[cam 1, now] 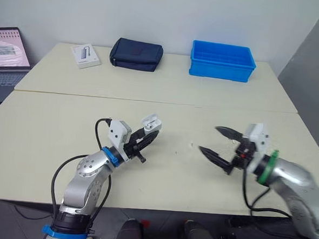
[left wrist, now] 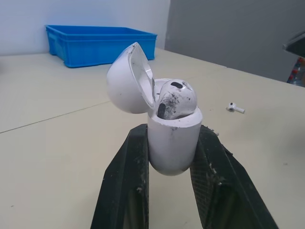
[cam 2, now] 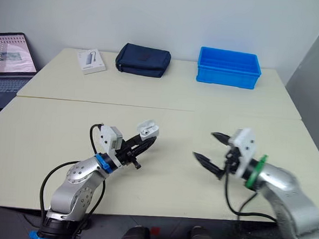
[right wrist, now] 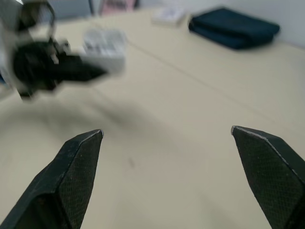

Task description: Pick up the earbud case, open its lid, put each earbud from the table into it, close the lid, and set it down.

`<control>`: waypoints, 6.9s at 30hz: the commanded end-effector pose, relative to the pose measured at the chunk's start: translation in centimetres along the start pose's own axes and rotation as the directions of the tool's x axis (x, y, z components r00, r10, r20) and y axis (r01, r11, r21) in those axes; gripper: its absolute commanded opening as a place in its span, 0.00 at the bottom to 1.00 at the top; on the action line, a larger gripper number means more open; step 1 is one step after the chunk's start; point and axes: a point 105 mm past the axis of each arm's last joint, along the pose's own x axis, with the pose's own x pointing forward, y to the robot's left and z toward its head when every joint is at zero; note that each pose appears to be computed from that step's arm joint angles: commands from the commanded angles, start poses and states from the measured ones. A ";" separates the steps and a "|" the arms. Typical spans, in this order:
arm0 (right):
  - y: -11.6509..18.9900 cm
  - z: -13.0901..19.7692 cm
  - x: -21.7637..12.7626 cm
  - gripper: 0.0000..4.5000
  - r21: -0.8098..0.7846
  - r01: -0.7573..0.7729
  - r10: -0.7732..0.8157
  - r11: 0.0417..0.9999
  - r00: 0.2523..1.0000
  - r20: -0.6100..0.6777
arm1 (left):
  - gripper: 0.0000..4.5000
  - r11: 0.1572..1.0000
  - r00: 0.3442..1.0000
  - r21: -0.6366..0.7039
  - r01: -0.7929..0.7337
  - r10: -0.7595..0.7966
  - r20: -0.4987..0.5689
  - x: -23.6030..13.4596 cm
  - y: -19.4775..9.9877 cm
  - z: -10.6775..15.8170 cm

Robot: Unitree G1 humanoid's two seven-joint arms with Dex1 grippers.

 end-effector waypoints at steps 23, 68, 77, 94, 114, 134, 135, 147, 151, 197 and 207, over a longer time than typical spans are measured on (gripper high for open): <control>-8.1 -4.1 -1.0 1.00 0.006 0.304 -0.297 0.953 0.936 -0.190 | 0.18 0.999 1.000 0.043 0.000 -0.001 0.019 0.2 -0.4 0.0; -1.7 -8.3 -2.4 0.08 -0.229 -0.705 0.458 0.671 0.637 -0.621 | 0.18 0.998 0.999 0.045 0.032 -0.032 -0.006 -0.8 -2.3 -0.3; -1.6 -9.7 -2.3 0.25 -0.181 -0.729 0.491 0.660 0.601 -0.630 | 0.18 0.998 1.000 0.050 0.023 -0.023 -0.014 -1.3 -2.5 -0.3; -1.2 -3.8 -3.7 0.62 -0.276 -0.645 0.329 0.713 0.655 -0.680 | 0.18 0.999 0.999 0.032 0.039 -0.038 -0.032 -1.3 -2.7 -0.7; -1.2 -8.0 -2.8 0.62 -0.174 -0.554 0.177 0.814 0.522 -0.835 | 0.18 0.999 0.999 0.016 0.035 -0.035 -0.040 -1.4 -3.1 -1.0; -1.0 -5.3 -1.3 0.09 -0.216 -0.523 0.211 0.824 0.638 -0.740 | 0.18 0.998 0.998 0.021 0.051 -0.050 -0.043 -1.1 -3.0 -1.1; -1.0 -4.7 -1.0 0.09 -0.227 -0.517 0.214 0.826 0.659 -0.721 | 0.18 0.998 0.998 0.022 0.051 -0.050 -0.042 -1.1 -3.0 -1.1; 2.7 8.2 8.4 0.09 -0.085 -0.211 0.227 0.974 0.929 0.292 | 0.18 0.997 0.997 0.032 0.072 -0.072 0.010 0.3 -3.1 -0.1; 4.1 8.6 9.9 0.09 -0.002 -0.191 0.175 0.982 0.898 0.404 | 0.18 0.997 0.997 0.029 0.074 -0.074 0.020 0.7 -3.0 0.3; 3.8 6.0 7.3 0.63 -0.164 -0.100 0.151 0.981 0.928 0.340 | 0.18 0.993 0.993 0.012 0.119 -0.119 0.004 0.9 -2.8 0.4; -1.1 5.4 3.7 0.43 -0.187 -0.200 0.213 0.962 0.976 0.052 | 0.18 0.774 0.774 -0.103 0.625 -0.631 -0.052 0.9 -8.4 0.5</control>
